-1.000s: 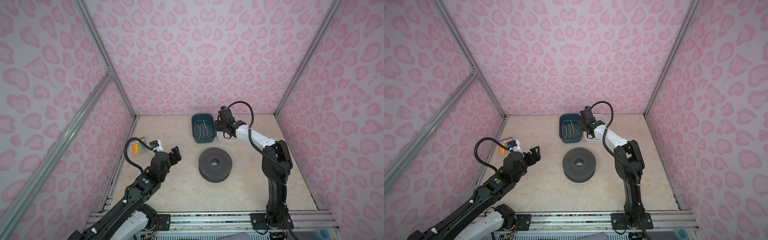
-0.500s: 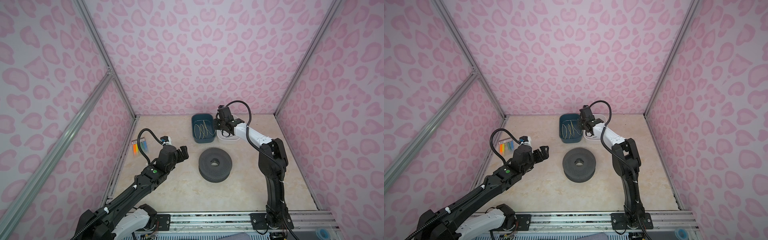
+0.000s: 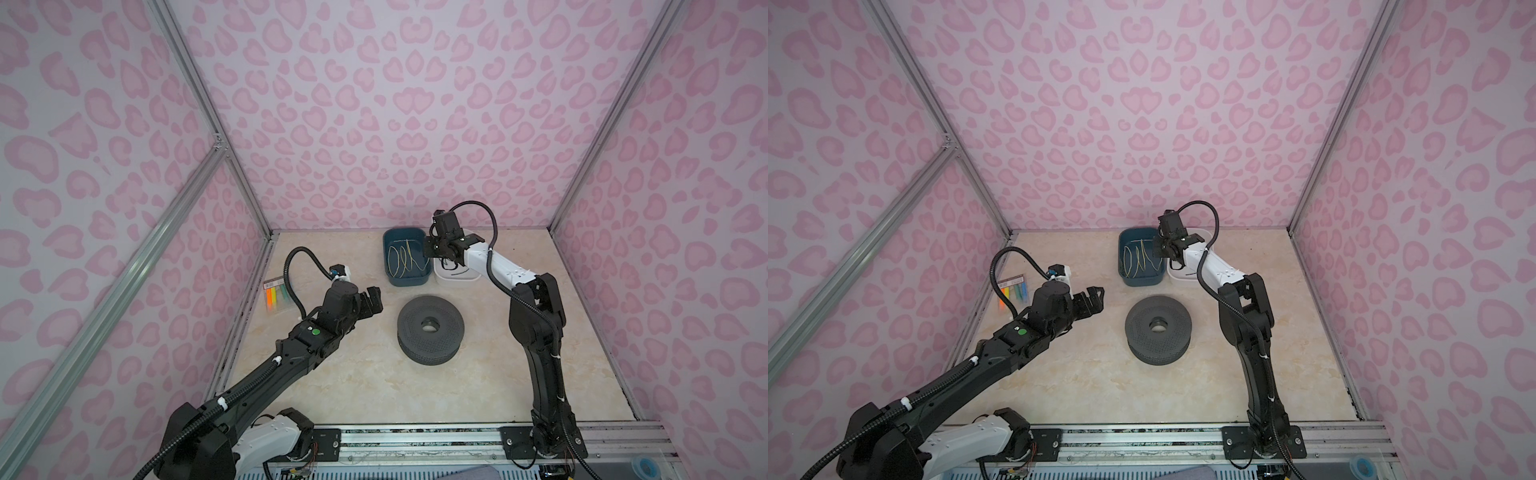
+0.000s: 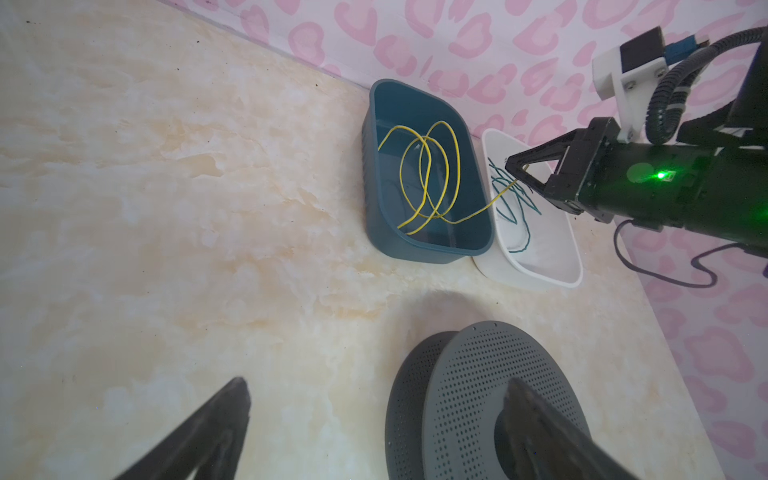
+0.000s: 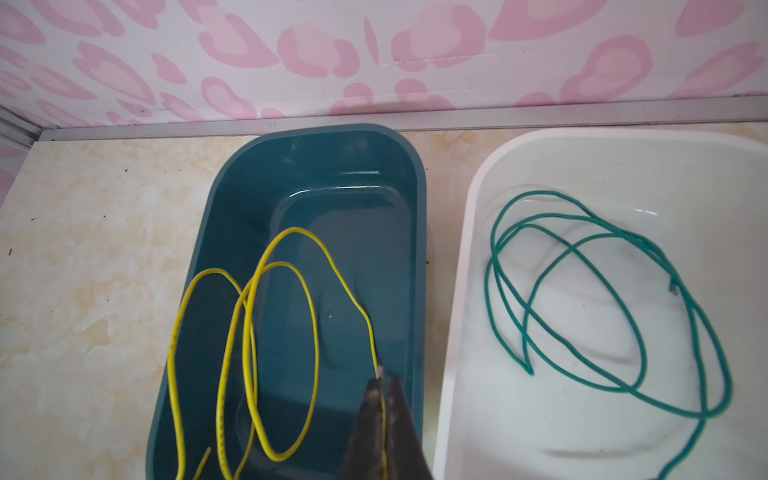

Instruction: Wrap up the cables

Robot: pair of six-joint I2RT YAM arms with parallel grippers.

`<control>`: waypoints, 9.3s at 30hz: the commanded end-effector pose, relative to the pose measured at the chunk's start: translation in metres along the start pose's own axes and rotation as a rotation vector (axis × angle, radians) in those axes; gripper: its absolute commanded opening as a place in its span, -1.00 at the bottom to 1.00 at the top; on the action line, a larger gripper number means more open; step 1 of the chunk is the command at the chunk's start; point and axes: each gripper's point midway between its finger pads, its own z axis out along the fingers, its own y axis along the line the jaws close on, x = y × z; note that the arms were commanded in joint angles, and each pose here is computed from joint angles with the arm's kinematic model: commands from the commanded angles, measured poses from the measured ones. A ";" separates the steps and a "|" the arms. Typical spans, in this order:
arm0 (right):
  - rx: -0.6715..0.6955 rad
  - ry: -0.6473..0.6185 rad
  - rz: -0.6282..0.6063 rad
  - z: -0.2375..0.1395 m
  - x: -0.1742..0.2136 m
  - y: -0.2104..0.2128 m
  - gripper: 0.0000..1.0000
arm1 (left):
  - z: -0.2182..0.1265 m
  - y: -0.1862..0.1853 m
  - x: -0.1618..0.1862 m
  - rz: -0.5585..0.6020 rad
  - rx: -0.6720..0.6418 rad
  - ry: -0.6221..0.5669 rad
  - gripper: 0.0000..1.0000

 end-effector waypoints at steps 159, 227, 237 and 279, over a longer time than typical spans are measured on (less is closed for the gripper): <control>-0.569 -0.023 0.259 -0.185 0.076 0.159 -0.17 | 0.005 -0.072 -0.067 -0.044 0.198 -0.123 -0.92; -0.364 -0.295 0.219 -0.237 -0.013 0.029 -1.00 | 0.010 -0.085 -0.001 0.074 0.358 0.120 -0.92; -0.288 -0.473 0.351 -0.255 -0.068 -0.046 -1.00 | -0.002 -0.105 0.043 0.180 0.503 0.320 -0.92; -0.405 -0.553 0.675 -0.224 -0.103 -0.150 -0.44 | -0.041 -0.142 0.120 0.414 0.682 0.532 -0.92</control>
